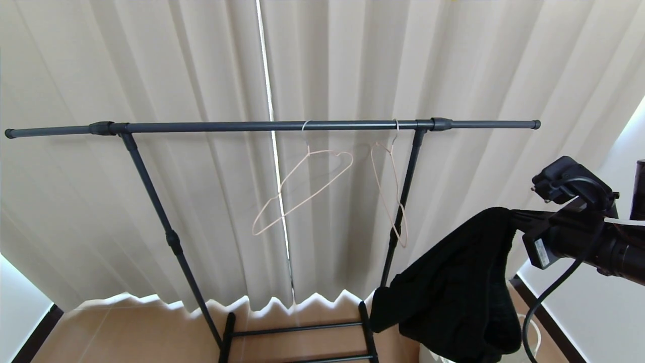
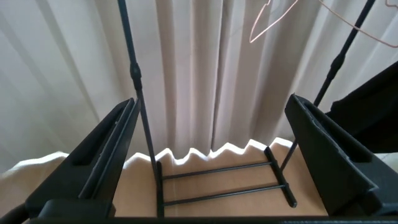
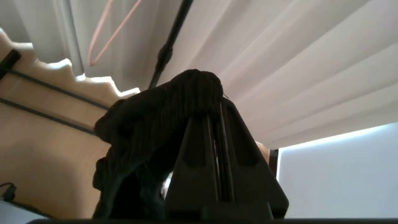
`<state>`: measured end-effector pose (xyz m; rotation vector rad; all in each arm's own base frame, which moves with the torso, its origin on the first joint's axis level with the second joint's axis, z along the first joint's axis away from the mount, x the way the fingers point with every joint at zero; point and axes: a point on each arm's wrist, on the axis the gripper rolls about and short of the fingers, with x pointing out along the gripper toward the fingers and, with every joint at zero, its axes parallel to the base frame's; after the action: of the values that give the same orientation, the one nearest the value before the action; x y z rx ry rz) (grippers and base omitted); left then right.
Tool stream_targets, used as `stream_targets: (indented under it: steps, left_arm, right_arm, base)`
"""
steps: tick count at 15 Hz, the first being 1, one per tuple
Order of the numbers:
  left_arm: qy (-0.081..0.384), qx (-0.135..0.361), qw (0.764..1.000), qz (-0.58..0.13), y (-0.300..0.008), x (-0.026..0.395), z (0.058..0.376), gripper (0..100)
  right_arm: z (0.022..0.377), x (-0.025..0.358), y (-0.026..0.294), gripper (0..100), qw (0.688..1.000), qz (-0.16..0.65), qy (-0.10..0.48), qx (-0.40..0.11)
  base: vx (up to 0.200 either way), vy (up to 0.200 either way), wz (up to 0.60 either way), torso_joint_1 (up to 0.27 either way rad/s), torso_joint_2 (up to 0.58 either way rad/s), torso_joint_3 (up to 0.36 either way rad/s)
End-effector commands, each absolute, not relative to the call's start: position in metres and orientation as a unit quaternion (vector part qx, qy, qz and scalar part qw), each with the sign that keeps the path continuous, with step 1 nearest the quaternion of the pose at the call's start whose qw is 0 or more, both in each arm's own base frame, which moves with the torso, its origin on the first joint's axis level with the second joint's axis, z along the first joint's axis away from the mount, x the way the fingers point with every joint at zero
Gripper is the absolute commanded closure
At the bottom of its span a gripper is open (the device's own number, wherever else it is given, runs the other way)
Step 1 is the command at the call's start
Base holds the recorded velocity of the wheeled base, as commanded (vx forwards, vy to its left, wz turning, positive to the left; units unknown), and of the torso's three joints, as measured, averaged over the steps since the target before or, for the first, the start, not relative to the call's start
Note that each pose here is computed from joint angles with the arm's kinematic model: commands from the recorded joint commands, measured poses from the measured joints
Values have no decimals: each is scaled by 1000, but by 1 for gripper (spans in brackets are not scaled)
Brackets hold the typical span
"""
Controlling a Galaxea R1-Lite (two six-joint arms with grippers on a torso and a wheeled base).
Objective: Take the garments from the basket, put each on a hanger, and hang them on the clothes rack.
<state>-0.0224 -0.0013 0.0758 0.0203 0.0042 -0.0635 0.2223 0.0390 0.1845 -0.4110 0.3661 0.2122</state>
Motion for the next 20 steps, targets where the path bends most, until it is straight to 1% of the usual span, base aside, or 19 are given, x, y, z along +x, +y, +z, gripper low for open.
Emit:
stream_targets:
  steps: [1,9,12,14,15,17,18,19,20]
  left_arm:
    - [2,11,999,-32,-1,-22,76,0]
    - [2,11,999,-31,-1,-22,76,0]
    - [2,11,999,-31,-1,-22,76,0]
    - [4,27,999,-36,-2,-22,76,0]
    - [2,59,998,-32,-1,-22,76,0]
    - [4,61,998,-30,-1,-22,77,0]
    - [47,56,997,-28,-2,-19,85,0]
    - [83,35,995,-31,-2,-15,99,0]
    - [112,1,993,-37,-2,-8,119,0]
  right_arm:
    - [185,222,39,100,957,104,180,-203]
    - [182,221,41,100,955,110,183,-205]
    - [180,217,50,100,950,126,184,-218]
    - [181,214,64,100,947,130,185,-229]
    - [182,210,70,100,945,128,194,-232]
    - [193,198,82,100,941,155,218,-206]
    - [205,193,92,100,934,180,250,-180]
    - [219,190,100,100,927,212,273,-148]
    - [234,188,111,100,915,250,295,-120]
  base:
    - [0,0,0,0,0,0]
    - [0,0,0,0,0,0]
    - [0,0,0,0,0,0]
    - [0,0,0,0,0,0]
    - [0,0,0,0,0,0]
    - [0,0,0,0,0,0]
    - [0,0,0,0,0,0]
    - [0,0,0,0,0,0]
    - [0,0,0,0,0,0]
